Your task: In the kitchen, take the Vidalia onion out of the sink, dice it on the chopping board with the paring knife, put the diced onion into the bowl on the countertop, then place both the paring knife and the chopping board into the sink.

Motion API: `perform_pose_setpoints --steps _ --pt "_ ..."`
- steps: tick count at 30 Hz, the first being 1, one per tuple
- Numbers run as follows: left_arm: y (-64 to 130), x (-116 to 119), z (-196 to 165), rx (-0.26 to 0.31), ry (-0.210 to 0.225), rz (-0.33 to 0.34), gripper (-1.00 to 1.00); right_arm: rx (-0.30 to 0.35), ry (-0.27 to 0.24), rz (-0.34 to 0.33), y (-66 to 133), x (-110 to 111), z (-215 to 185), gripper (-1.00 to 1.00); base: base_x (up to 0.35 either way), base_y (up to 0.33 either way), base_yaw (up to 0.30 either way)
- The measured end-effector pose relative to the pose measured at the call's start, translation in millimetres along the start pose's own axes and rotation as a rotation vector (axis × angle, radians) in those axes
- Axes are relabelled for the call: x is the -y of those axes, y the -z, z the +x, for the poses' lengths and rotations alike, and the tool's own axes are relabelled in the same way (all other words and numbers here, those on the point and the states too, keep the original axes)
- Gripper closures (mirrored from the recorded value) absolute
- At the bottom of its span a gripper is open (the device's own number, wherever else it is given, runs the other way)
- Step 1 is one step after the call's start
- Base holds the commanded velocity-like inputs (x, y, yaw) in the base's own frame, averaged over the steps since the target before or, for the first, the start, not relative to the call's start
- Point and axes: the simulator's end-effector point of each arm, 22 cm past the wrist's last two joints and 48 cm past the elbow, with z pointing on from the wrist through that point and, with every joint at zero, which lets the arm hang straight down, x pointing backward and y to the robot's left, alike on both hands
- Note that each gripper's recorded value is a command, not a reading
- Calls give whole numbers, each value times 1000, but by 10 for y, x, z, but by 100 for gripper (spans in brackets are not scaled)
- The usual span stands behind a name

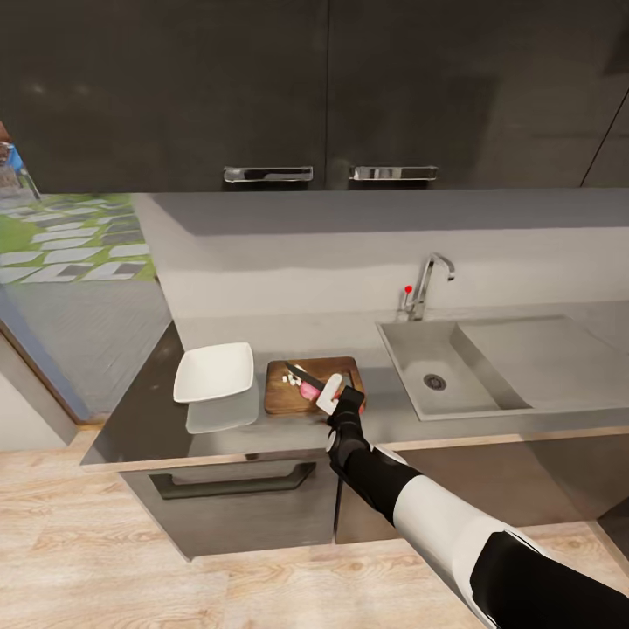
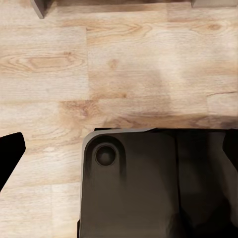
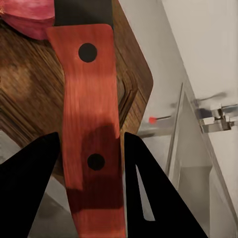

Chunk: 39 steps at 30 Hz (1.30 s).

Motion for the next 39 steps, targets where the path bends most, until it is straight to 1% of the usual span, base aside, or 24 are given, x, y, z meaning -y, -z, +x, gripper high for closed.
perform_pose_setpoints --steps 39 --pt "0 10 3 -1 1 1 -100 -7 2 -8 -2 -22 23 100 0 0 0"
